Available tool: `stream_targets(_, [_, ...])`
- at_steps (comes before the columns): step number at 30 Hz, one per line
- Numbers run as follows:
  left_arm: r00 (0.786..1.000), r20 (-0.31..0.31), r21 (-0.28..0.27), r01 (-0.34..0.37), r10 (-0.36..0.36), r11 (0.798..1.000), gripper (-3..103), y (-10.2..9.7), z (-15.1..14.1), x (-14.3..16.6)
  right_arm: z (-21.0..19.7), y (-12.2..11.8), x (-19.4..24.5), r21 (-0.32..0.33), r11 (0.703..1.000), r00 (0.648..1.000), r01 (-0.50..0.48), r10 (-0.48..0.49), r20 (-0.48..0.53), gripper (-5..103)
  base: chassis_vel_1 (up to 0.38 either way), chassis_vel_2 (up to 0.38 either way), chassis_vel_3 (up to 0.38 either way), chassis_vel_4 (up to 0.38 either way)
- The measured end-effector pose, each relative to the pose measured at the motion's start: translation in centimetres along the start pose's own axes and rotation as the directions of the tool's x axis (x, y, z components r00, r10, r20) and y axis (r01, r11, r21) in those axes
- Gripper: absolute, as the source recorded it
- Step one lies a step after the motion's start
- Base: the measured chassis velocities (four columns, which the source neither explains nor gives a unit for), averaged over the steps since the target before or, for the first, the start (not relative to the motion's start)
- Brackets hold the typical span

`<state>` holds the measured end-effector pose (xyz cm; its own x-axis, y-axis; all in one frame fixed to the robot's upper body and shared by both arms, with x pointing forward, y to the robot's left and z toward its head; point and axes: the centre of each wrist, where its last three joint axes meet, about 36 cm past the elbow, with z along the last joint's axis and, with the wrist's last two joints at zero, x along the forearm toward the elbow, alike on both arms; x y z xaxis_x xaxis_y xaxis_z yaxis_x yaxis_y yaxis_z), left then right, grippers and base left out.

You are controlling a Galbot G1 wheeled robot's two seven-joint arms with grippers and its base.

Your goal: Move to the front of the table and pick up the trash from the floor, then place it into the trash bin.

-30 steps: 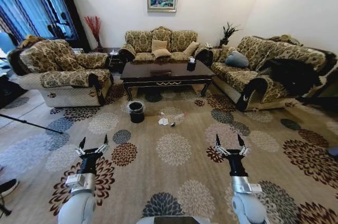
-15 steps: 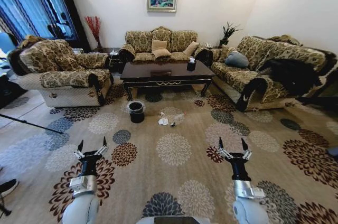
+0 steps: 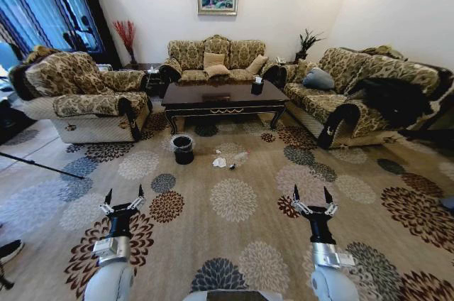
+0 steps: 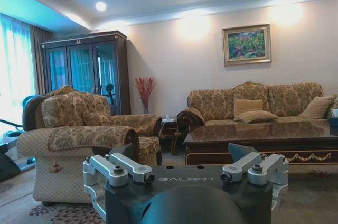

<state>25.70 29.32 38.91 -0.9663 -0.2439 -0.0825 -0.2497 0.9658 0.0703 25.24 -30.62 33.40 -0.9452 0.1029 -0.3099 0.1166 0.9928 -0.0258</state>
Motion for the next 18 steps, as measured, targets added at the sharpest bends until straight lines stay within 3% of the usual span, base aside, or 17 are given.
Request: stream_targets(18, [0.999,-0.005,-0.026,-0.041,0.041,0.999,100,0.10,0.24,0.66,-0.05,-0.10,-0.51,0.015,1.000,1.000,0.005,-0.006,0.016,100,0.000,0.000,0.000,0.000])
